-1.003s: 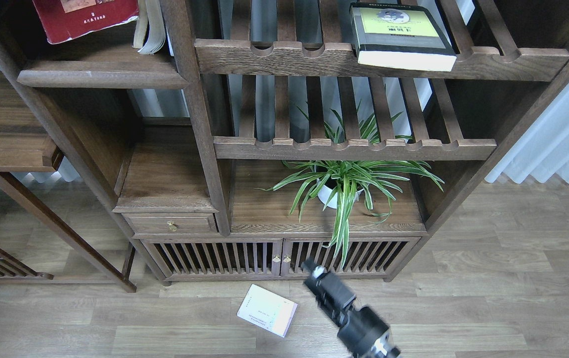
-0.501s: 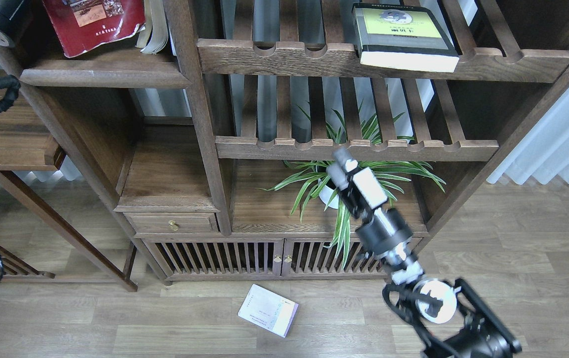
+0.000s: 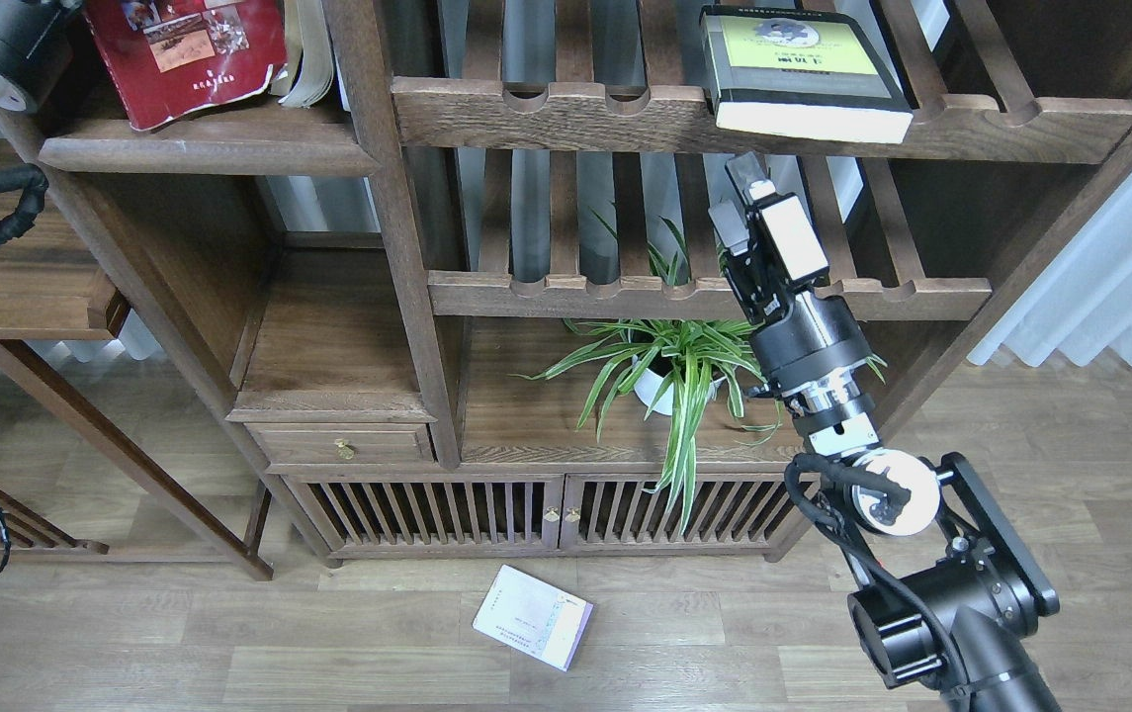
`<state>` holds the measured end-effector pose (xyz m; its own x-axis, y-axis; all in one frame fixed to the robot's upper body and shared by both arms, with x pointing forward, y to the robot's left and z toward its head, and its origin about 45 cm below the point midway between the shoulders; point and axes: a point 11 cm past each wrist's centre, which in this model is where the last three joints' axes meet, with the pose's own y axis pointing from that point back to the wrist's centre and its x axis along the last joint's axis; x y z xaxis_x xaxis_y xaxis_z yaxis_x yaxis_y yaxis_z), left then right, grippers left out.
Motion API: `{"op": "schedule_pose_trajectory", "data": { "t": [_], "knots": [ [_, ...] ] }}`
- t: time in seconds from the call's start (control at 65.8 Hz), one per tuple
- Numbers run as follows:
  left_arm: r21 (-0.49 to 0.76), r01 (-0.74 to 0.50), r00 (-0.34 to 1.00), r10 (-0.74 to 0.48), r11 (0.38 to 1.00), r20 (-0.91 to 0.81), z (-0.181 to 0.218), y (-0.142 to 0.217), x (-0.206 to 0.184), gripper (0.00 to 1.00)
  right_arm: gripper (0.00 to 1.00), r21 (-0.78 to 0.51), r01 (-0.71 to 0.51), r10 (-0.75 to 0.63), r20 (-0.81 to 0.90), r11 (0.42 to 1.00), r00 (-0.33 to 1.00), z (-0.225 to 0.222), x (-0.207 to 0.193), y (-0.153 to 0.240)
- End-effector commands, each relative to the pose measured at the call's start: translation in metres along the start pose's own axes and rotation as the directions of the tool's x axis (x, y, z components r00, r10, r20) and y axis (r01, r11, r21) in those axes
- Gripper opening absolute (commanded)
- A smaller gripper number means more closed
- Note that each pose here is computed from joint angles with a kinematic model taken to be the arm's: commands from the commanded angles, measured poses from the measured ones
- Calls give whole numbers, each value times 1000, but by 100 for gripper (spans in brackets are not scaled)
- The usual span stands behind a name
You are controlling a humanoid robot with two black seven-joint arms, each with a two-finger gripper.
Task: Organize books on shelf
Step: 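Reach the right gripper up to the framed book on the top shelf, then pull the framed book down and hold it with both grippers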
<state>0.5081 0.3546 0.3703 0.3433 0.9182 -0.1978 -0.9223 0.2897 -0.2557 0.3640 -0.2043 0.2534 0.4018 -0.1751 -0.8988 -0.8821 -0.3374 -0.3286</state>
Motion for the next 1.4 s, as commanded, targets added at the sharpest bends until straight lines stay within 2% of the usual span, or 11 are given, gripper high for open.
{"op": "schedule_pose_trajectory", "data": {
  "t": [0.0, 0.365, 0.608, 0.623, 0.775, 0.851, 0.866, 0.896, 0.942, 1.306, 1.382],
  "knots": [
    [-6, 6, 1000, -6, 1000, -3, 2, -1, -2, 99, 98, 24, -3, 3, -11, 1000, 1000, -11, -6, -12],
    [-133, 59, 976, -85, 989, -200, 12, -2, -29, 100, 97, 82, -70, 72, -22, 994, 997, -37, -17, -38],
    [-122, 92, 965, -118, 988, -235, -9, 24, -37, 100, 80, 141, -73, 77, -20, 987, 997, -44, -17, -37],
    [-106, 89, 964, -112, 990, -243, -17, 30, -36, 100, 74, 140, -73, 77, -18, 987, 997, -44, -16, -37],
    [-91, 77, 964, -97, 993, -248, -25, 36, -32, 100, 52, 140, -76, 79, -17, 987, 997, -43, -14, -34],
    [-96, 77, 963, -98, 992, -250, -25, 36, -32, 100, 37, 143, -76, 79, -11, 987, 997, -43, -13, -32],
    [-96, 77, 963, -98, 992, -250, -25, 36, -32, 100, 29, 143, -78, 80, -9, 987, 997, -43, -12, -31],
    [-96, 77, 963, -98, 992, -250, -25, 36, -32, 100, 22, 144, -75, 77, -8, 987, 997, -43, -12, -30],
    [-97, 75, 963, -98, 992, -251, -24, 36, -32, 100, 4, 149, -55, 56, 1, 987, 998, -43, -13, -28],
    [-77, 37, 956, -58, 996, -286, -42, 51, -22, 100, 4, 126, 63, -69, 39, 990, 997, -26, -34, -6],
    [-63, -1, 943, -20, 998, -332, -55, 65, -14, 100, 4, 79, 167, -174, 92, 983, 981, 2, -46, 15]
  ]
}}
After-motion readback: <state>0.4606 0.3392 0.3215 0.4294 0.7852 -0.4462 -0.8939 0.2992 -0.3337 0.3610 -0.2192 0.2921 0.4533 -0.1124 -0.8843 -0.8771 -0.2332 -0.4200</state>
